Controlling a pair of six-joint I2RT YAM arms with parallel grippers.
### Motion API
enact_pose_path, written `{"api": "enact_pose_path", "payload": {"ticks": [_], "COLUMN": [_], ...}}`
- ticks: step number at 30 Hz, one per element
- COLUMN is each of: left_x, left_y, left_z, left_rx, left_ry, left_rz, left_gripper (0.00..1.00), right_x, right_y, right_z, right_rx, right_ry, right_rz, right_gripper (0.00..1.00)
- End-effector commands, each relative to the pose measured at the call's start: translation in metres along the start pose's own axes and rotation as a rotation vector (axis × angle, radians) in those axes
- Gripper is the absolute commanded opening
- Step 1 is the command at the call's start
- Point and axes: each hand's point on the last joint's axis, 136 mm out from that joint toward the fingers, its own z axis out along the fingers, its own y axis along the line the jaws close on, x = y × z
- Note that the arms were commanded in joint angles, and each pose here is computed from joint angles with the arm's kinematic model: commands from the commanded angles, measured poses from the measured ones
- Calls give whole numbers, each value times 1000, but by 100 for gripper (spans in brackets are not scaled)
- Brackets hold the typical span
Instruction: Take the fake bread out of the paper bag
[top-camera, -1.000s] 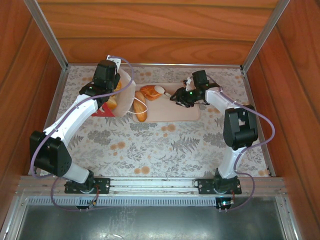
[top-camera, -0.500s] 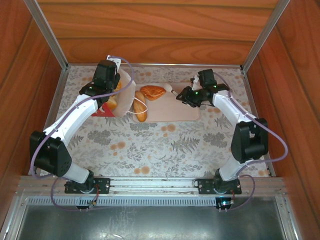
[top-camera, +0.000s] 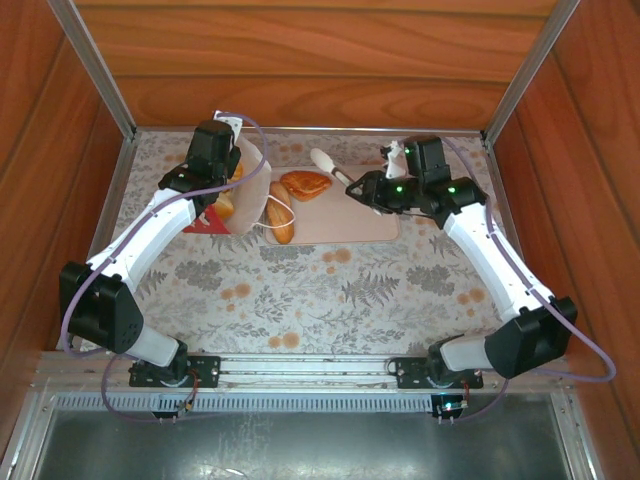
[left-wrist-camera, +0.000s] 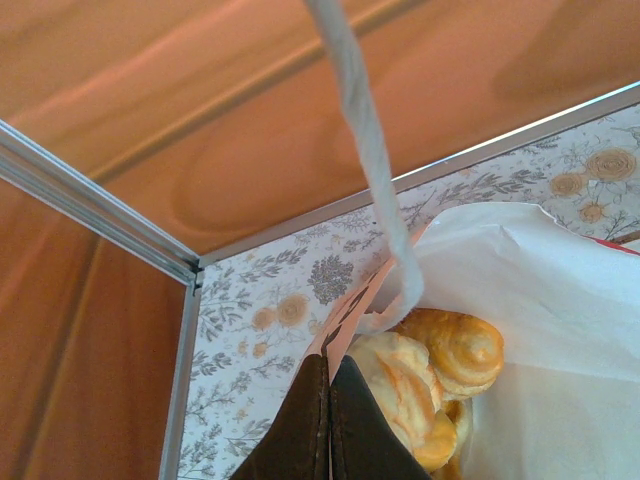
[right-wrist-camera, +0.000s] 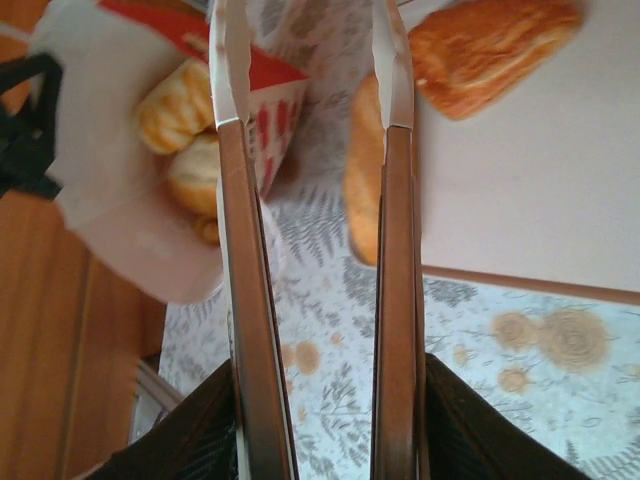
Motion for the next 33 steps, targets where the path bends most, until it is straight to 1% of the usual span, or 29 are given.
{"api": "enact_pose_path", "payload": {"ticks": [1, 6, 16, 27, 33], "left_x": [-17, -18, -19, -20, -19], "left_y": [3, 3, 2, 2, -2], "left_z": [-11, -11, -10, -10, -11], "left_rx": [11, 12, 18, 20, 35], "left_ry": [-54, -56, -63, -69, -90], "left_rz": [-29, -32, -38, -54, -74], "left_gripper": [0, 0, 0, 0, 0], "right_x": [2, 9, 24, 36, 42], "right_y": [33, 61, 90, 105, 105], "right_z": [-9, -2, 14, 36, 54], "right_rx": [-42, -89, -148, -175, -155], "right_ry": [-6, 26, 85, 152, 209], "right_rz": [-70, -128, -169, -182, -179], "right_gripper": [44, 44, 44, 44, 43]}}
